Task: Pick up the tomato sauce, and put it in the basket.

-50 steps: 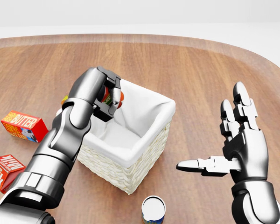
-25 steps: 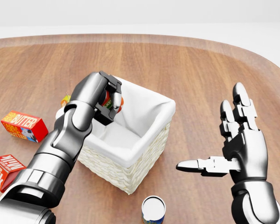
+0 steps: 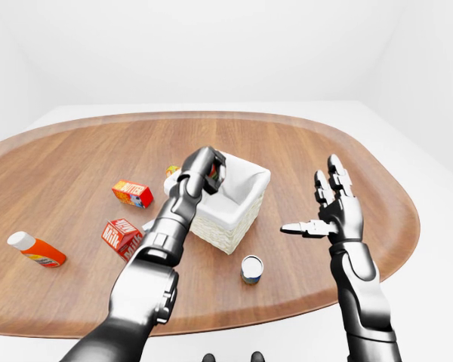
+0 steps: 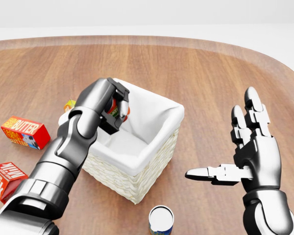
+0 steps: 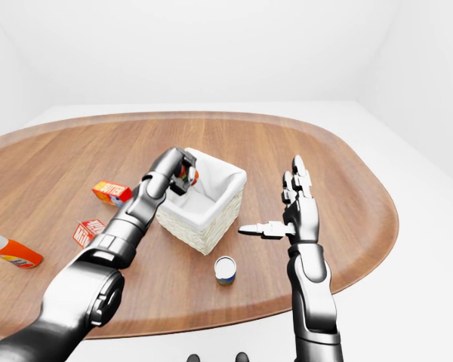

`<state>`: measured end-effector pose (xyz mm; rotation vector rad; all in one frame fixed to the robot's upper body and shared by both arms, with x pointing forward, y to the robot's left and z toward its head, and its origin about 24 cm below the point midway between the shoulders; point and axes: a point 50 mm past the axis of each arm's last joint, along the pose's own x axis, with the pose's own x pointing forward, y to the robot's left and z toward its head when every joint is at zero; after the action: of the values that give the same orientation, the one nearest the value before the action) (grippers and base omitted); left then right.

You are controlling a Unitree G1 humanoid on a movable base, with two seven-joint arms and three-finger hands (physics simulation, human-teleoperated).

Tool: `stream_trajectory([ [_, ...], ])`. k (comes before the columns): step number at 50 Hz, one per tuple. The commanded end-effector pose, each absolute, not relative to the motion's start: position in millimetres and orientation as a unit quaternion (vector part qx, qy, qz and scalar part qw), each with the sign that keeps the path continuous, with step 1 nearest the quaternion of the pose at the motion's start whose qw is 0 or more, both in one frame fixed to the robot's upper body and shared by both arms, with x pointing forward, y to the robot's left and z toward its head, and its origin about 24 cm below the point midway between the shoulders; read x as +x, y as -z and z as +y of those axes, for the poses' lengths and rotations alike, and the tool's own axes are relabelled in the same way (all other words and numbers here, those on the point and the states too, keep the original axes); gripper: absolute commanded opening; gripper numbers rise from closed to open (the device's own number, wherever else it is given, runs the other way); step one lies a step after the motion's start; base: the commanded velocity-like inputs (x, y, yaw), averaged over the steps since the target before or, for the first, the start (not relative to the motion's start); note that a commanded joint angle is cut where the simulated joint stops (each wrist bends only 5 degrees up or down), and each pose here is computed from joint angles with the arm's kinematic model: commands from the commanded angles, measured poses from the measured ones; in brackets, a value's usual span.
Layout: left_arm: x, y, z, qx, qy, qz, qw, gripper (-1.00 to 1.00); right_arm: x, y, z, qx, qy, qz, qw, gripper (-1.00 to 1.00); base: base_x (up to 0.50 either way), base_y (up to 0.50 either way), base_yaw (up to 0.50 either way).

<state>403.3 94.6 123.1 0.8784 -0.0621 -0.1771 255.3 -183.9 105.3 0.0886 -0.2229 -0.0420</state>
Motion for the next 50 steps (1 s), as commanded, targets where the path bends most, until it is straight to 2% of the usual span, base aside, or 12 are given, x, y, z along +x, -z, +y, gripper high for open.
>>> stream_trajectory([
  [1, 403, -126, 95, 0.422, 0.081, -0.028, 0.903, -1.00, 256, -105, -184, 0.045, 0.021, -0.111, 0.993, 1.00, 0.00, 0.00, 0.00],
  [3, 403, -127, 95, 0.422, 0.082, -0.029, 0.903, -1.00, 255, -106, -184, 0.045, 0.022, -0.113, 0.992, 1.00, 0.00, 0.00, 0.00],
  [4, 403, -128, 94, 0.417, 0.085, -0.031, 0.904, -0.74, 255, -106, -184, 0.045, 0.022, -0.112, 0.992, 1.00, 0.00, 0.00, 0.00],
  [5, 403, -129, 93, 0.424, 0.084, -0.030, 0.901, 0.22, 256, -105, -185, 0.045, 0.022, -0.111, 0.993, 1.00, 0.00, 0.00, 0.00],
  [6, 403, -129, 93, 0.421, 0.085, -0.030, 0.902, 1.00, 255, -107, -185, 0.045, 0.022, -0.114, 0.992, 1.00, 0.00, 0.00, 0.00],
  [29, 404, -127, 94, 0.413, 0.080, -0.036, 0.907, 1.00, 257, -103, -184, 0.045, 0.022, -0.105, 0.993, 1.00, 0.00, 0.00, 0.00],
  [50, 401, -142, 101, 0.396, 0.057, -0.060, 0.915, 1.00, 255, -104, -184, 0.044, 0.021, -0.108, 0.993, 1.00, 0.00, 0.00, 0.00],
])
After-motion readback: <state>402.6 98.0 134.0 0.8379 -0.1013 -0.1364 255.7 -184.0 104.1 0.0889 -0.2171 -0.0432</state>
